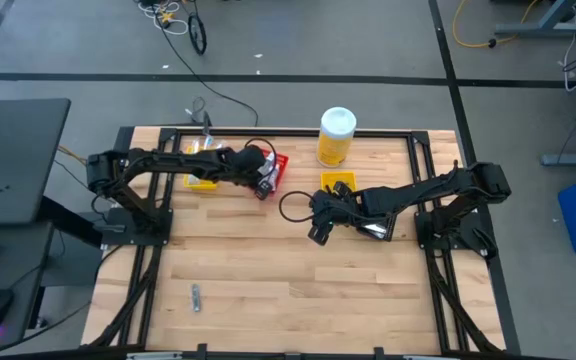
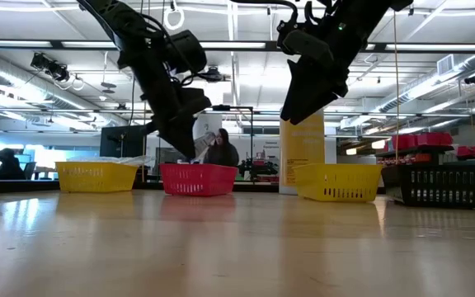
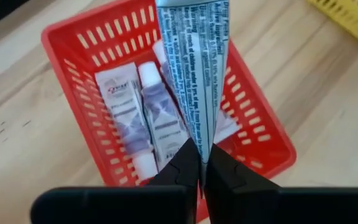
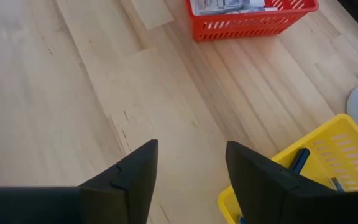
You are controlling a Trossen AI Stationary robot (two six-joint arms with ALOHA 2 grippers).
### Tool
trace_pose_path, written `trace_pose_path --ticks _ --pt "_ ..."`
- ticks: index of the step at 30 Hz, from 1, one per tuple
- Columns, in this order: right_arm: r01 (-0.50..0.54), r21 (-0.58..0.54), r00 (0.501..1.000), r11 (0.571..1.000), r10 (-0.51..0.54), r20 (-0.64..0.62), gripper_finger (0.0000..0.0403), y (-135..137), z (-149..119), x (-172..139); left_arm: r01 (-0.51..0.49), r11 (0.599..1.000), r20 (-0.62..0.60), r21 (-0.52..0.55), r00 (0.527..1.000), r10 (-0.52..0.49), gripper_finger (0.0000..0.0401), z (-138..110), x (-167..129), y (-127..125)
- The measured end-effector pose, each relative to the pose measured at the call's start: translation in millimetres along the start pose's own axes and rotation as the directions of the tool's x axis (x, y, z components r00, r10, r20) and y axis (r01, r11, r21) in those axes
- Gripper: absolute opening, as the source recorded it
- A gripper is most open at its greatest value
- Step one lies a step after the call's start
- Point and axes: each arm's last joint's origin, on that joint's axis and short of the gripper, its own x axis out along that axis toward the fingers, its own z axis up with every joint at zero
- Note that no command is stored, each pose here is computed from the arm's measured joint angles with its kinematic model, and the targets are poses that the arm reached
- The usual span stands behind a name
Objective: Pick & Place Travel size toiletries
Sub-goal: Put the white toothpaste into the red basket
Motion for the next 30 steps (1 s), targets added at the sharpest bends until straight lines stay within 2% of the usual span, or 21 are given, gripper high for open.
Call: trace_pose_path --ticks 14,18,22,25,30 --pt "-0.010 0.013 1.000 1.000 0.010 0.016 0.0207 1 2 0 -0.045 0.999 -0.099 0.005 0.994 0.045 0.0012 -8 12 10" --pt "-0.011 0.014 1.000 1.000 0.010 0.019 0.0211 1 2 0 -0.036 0.999 -0.088 0.006 0.995 0.037 0.0012 -3 12 17" --pt "-0.013 0.016 1.000 1.000 0.012 0.024 0.0208 1 2 0 0.007 1.000 -0.129 -0.006 0.992 -0.008 0.0013 -3 19 25" --pt "-0.016 0.018 0.999 1.000 0.015 0.029 0.0202 2 3 0 -0.002 1.000 -0.194 0.006 0.981 0.004 0.0013 -10 29 28" --pt "-0.018 0.013 0.999 1.000 0.017 0.033 0.0194 2 3 0 0.016 1.000 -0.209 0.024 0.978 -0.010 0.0019 -11 37 26"
